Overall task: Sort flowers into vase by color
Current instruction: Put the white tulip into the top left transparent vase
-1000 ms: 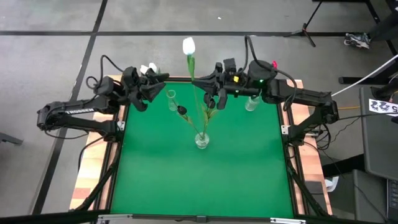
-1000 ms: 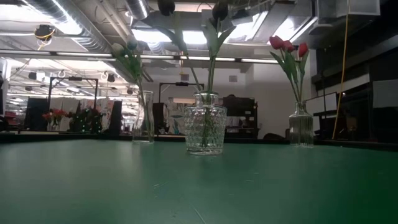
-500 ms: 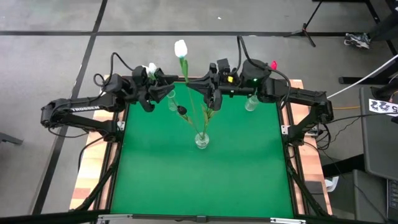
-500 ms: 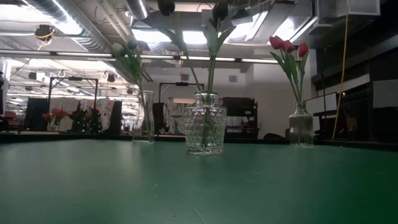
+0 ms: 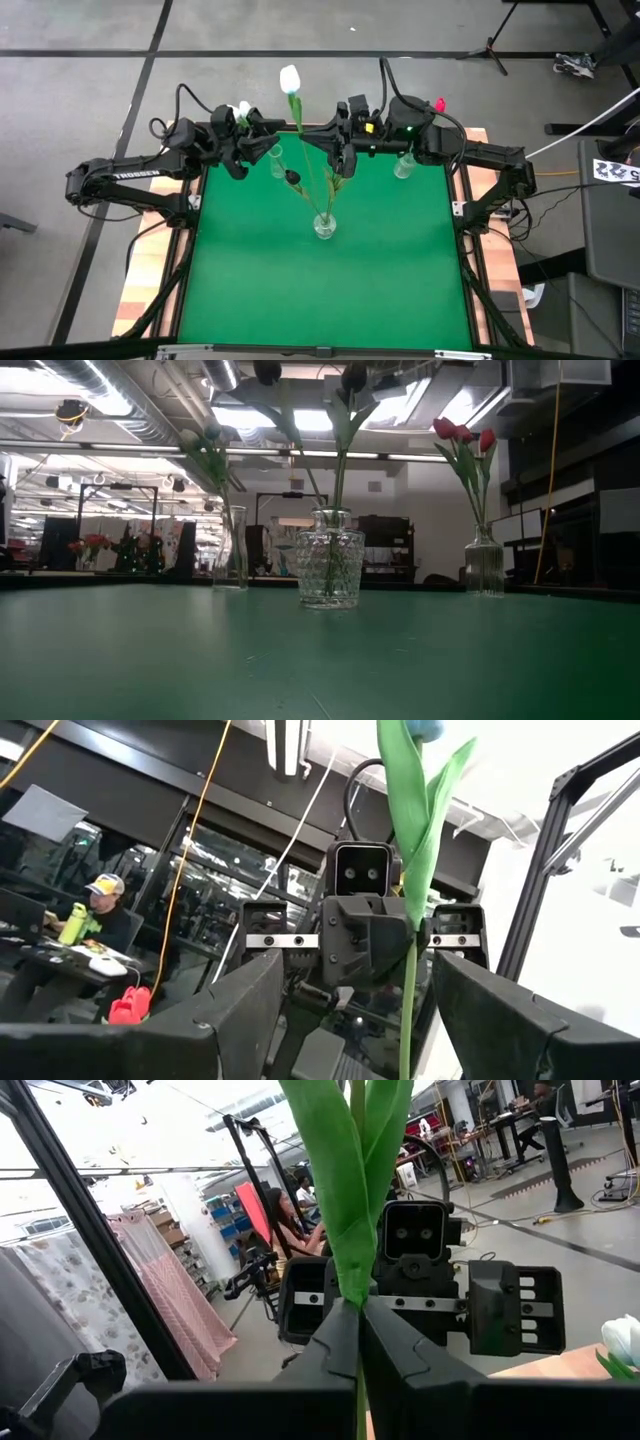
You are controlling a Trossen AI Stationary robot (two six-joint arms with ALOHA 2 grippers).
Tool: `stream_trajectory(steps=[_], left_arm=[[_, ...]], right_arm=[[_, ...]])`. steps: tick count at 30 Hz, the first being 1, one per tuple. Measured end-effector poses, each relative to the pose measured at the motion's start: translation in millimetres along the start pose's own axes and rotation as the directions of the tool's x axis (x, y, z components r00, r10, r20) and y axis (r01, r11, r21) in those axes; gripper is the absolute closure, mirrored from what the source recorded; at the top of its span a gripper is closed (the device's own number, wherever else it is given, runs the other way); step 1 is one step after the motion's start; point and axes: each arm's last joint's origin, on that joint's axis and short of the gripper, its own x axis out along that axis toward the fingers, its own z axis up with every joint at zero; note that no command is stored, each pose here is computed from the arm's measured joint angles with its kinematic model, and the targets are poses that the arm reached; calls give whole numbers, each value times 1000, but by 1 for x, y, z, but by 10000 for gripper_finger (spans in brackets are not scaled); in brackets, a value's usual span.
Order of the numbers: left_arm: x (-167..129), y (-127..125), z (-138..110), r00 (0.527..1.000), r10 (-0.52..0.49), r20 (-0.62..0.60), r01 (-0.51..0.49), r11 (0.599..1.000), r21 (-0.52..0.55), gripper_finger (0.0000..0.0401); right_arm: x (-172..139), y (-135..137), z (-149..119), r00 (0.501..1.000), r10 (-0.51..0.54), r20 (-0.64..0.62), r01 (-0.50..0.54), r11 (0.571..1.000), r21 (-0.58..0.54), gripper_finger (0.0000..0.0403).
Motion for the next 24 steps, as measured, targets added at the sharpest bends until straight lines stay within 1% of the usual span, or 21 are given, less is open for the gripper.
stream_trajectory(steps=[8, 11, 21, 24], left_arm=[[0, 0, 0, 1000, 11, 5, -11, 1000, 3, 148], [0, 1, 0, 1000, 17, 8, -18, 1000, 23, 148], [8, 9, -13, 999, 42, -24, -42, 999, 14, 148], [10, 10, -14, 999, 32, -2, -32, 999, 16, 148]], right_arm=[[0, 0, 0, 1000, 0, -1, 0, 1000, -1, 402], [0, 0, 0, 1000, 0, -1, 0, 1000, -3, 402], [0, 0, 0, 1000, 1, 2, -1, 1000, -11, 402], [0, 0, 0, 1000, 0, 0, 0, 1000, -11, 402]])
